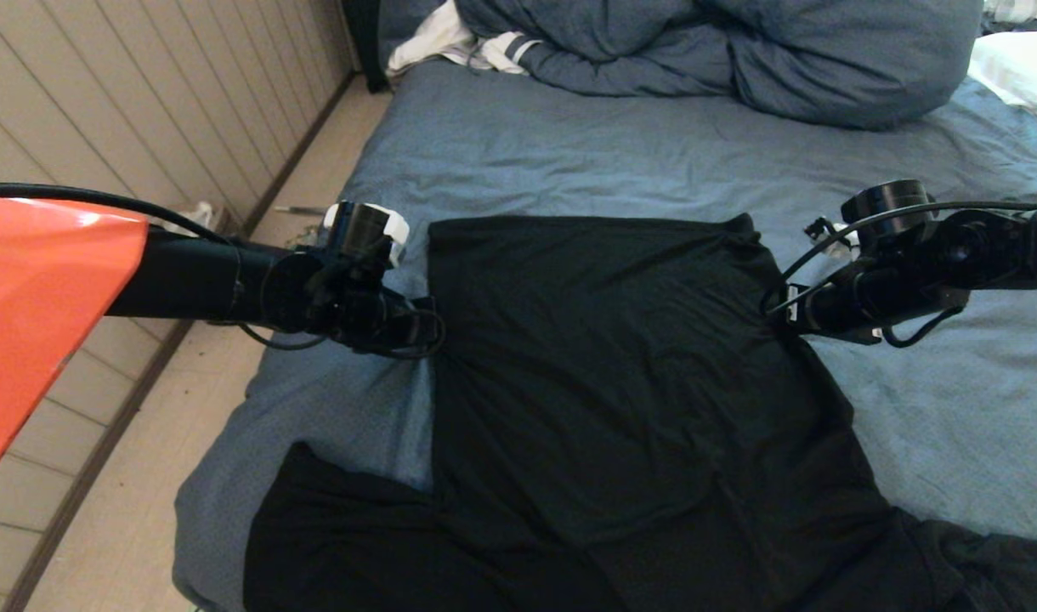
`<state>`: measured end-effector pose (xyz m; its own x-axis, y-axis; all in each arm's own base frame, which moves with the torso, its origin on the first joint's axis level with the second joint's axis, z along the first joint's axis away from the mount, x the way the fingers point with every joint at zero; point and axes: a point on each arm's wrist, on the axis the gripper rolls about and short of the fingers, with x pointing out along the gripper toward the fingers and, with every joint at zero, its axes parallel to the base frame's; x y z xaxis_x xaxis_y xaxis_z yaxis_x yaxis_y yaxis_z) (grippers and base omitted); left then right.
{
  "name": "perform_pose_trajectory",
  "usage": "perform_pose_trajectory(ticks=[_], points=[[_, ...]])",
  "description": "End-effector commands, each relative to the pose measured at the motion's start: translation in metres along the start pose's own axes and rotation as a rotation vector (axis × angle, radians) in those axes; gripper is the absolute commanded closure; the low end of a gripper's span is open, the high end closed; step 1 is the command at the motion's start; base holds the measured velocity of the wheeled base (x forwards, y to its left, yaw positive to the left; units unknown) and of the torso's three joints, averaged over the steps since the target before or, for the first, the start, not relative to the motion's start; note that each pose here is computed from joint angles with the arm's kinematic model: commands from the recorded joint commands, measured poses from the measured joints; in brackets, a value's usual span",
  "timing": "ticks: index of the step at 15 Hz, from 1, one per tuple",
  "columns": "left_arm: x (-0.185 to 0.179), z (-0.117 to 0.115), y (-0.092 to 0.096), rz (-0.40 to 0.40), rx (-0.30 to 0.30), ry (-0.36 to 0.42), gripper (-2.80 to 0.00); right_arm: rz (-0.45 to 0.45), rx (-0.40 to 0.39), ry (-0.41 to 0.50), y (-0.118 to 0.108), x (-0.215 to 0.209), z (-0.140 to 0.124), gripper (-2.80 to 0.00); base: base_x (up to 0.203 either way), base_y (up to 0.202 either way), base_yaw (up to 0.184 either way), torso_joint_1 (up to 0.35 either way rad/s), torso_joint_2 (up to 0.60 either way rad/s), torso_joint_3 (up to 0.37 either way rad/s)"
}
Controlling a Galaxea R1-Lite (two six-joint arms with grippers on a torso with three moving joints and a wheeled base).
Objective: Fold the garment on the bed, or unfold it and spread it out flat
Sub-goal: Unford the black T-shirt
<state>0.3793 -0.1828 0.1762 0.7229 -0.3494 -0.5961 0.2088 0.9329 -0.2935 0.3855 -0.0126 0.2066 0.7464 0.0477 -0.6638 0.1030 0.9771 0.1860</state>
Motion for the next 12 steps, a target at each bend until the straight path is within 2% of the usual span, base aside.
perform_pose_trajectory(ticks=[1,7,12], points=[[-0.005,0.014,-0.004,-0.021,-0.007,-0.061,0.0,0.006,0.0,-0.031,0.002,0.0,0.009,0.0,0.0,0.0,0.0,0.0,0.0,0.0],[-0.03,0.04,-0.005,-0.042,-0.024,-0.163,0.0,0.034,0.001,-0.134,0.011,-0.015,0.033,0.0,0.0,0.0,0.0,0.0,0.0,0.0],[-0.049,0.061,0.008,-0.027,-0.046,-0.239,0.0,0.051,-0.008,-0.192,0.018,-0.017,0.047,0.0,0.0,0.0,0.0,0.0,0.0,0.0]])
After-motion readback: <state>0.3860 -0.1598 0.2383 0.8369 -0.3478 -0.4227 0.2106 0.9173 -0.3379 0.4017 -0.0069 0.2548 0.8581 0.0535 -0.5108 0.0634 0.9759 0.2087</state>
